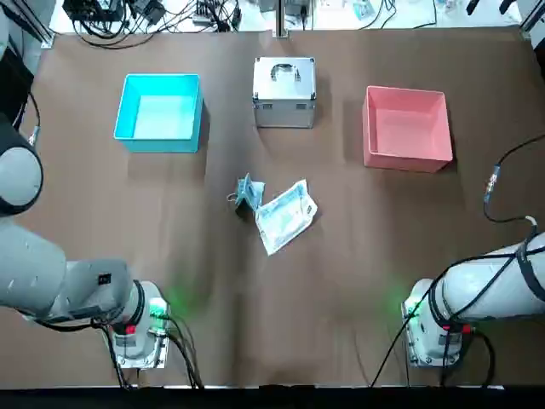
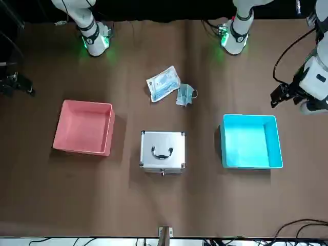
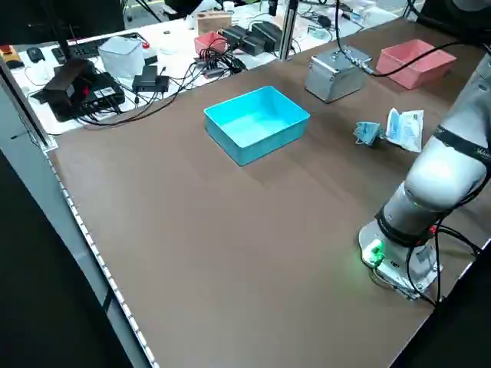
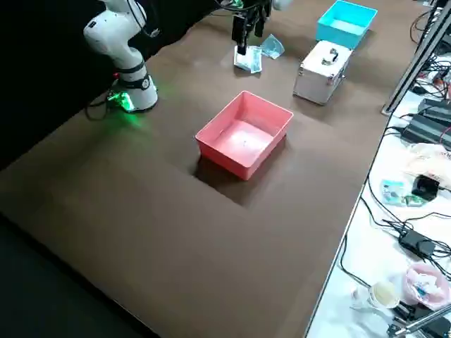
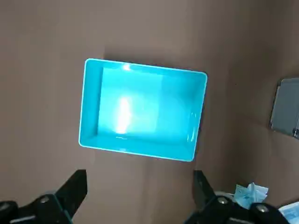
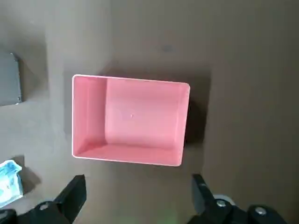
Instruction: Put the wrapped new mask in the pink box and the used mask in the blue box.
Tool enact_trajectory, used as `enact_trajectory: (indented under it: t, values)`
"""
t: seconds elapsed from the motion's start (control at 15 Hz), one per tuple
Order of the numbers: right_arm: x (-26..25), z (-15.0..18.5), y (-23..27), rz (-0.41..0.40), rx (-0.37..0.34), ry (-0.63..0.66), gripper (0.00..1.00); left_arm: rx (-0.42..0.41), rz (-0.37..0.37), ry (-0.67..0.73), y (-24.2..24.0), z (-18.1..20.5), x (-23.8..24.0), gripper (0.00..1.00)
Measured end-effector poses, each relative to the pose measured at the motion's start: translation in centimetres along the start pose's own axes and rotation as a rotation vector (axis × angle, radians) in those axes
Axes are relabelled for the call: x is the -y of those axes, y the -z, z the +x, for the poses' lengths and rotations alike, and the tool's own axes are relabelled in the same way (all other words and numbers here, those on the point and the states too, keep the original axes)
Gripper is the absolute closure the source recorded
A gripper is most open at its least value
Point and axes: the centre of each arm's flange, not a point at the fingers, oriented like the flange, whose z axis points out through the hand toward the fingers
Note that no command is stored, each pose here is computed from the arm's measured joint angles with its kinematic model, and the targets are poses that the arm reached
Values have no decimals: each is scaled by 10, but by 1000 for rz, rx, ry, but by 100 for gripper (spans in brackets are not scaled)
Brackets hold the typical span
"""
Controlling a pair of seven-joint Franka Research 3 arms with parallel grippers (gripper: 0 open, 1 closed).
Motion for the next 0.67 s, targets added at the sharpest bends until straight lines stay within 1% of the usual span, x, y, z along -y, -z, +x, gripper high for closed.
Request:
enact_trajectory:
  t: [0.4,0.53,0.67]
  values:
    - [-4,-1,-1,30,5,-12,1,6,-1,-8,-2,0,-4,1]
    - [-2,-1,-1,35,9,-8,1,43,4,-22,-15,-2,-11,1]
    - [2,-1,-2,37,11,-2,1,114,11,-55,-44,-5,-28,1]
